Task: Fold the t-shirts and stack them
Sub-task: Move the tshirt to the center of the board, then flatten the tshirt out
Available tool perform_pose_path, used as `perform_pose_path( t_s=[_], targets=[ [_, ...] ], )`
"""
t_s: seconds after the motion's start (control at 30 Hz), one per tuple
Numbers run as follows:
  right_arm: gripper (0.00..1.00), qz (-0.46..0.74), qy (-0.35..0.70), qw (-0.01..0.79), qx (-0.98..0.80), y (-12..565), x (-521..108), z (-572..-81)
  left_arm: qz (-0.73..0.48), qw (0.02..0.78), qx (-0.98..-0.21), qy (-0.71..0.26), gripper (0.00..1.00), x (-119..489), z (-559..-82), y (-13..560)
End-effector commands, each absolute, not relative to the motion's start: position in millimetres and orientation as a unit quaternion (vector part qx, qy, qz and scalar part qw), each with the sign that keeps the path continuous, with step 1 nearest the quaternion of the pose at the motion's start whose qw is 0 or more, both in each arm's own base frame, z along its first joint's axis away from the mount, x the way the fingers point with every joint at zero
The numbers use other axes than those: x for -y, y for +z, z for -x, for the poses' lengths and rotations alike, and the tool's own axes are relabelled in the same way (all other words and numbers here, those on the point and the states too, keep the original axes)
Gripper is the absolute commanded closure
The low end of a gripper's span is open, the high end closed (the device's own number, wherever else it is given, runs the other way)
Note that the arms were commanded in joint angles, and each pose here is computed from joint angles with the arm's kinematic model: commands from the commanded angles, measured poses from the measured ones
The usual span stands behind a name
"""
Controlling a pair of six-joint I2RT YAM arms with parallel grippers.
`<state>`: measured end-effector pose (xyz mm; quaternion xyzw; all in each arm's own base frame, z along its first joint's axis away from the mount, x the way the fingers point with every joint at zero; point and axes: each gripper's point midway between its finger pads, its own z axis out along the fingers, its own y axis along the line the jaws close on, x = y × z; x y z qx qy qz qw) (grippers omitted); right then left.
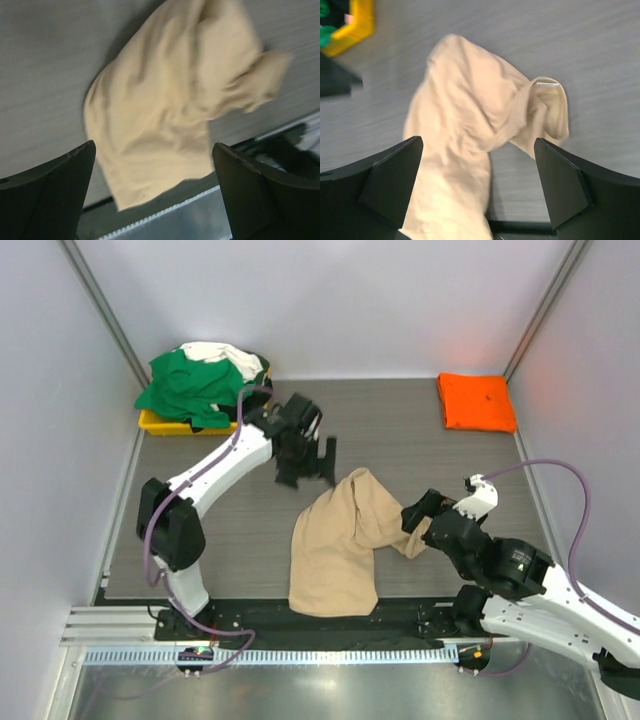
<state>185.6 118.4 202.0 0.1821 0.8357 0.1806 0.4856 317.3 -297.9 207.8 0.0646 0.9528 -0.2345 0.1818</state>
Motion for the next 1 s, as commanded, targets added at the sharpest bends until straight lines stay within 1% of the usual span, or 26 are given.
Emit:
perform_pose_path(
  t_s=[0.0,0.03,0.07,0.13,0.17,0.2,0.23,0.3,0.33,0.37,0.4,0.43,0.57,0.67,0.8,0.87,0.9,0.93,0.97],
  targets=[
    [0.00,-0.227,0.124,0.472,-0.843,187.1,-82.2,-172.1,-0.028,0.237,-0.945,-0.224,0.00,254.8,-280.5,235.4],
    [0.00,-0.225,0.131,0.469,-0.844,184.9,-85.2,-171.6,-0.020,0.235,-0.947,-0.217,0.01,250.7,-272.3,227.0],
    [0.00,-0.226,0.132,0.465,-0.846,182.2,-87.0,-171.3,-0.012,0.218,-0.954,-0.207,0.02,250.8,-254.0,203.2],
    [0.00,-0.222,0.118,0.457,-0.853,171.9,-90.7,-173.1,-0.009,0.223,-0.951,-0.214,0.03,251.3,-231.5,196.2],
    [0.00,-0.210,0.091,0.446,-0.865,160.0,-95.4,-175.4,-0.002,0.207,-0.956,-0.210,0.05,253.5,-217.6,175.6],
    [0.00,-0.203,0.078,0.437,-0.873,152.0,-98.8,-176.3,-0.021,0.199,-0.957,-0.212,0.05,264.4,-197.7,168.4],
    [0.00,-0.196,0.067,0.431,-0.878,144.9,-105.3,-179.6,-0.023,0.203,-0.957,-0.206,0.05,266.1,-189.0,163.6],
    [0.00,-0.176,0.034,0.416,-0.892,129.9,-113.2,-183.7,-0.045,0.184,-0.960,-0.206,0.05,280.0,-156.3,145.5],
    [0.00,-0.170,0.056,0.411,-0.894,127.3,-127.4,-187.3,-0.047,0.187,-0.960,-0.203,0.05,282.1,-149.1,141.6],
    [0.02,-0.162,0.070,0.406,-0.897,125.1,-136.6,-189.5,-0.049,0.184,-0.961,-0.201,0.05,283.8,-139.5,133.5],
    [0.07,-0.150,0.075,0.398,-0.902,118.9,-144.8,-190.9,-0.058,0.180,-0.960,-0.207,0.06,290.6,-123.1,131.5],
    [0.09,-0.143,0.111,0.383,-0.906,114.8,-163.4,-191.3,-0.057,0.183,-0.959,-0.208,0.06,291.9,-117.5,129.0],
    [0.12,-0.101,0.134,0.337,-0.926,89.1,-197.6,-191.3,-0.058,0.184,-0.956,-0.223,0.07,293.1,-94.3,112.6],
    [0.12,-0.078,0.122,0.323,-0.935,72.2,-209.2,-195.4,-0.058,0.171,-0.949,-0.260,0.06,301.2,-79.9,99.5],
    [0.12,-0.064,0.102,0.313,-0.942,52.0,-216.3,-204.2,-0.063,0.165,-0.946,-0.272,0.03,311.4,-70.6,81.7],
    [0.16,-0.058,0.085,0.297,-0.949,34.5,-215.1,-205.1,-0.067,0.164,-0.947,-0.268,0.02,315.6,-68.7,72.4],
    [0.26,-0.061,0.088,0.292,-0.950,30.5,-216.5,-207.1,-0.069,0.165,-0.948,-0.264,0.02,317.2,-69.2,68.0],
    [0.32,-0.066,0.082,0.287,-0.952,23.8,-212.0,-208.0,-0.069,0.162,-0.952,-0.252,0.04,318.2,-70.0,57.0],
    [0.44,-0.068,0.079,0.284,-0.953,19.2,-209.6,-208.6,-0.068,0.161,-0.954,-0.243,0.07,317.2,-70.6,50.6]
  ],
)
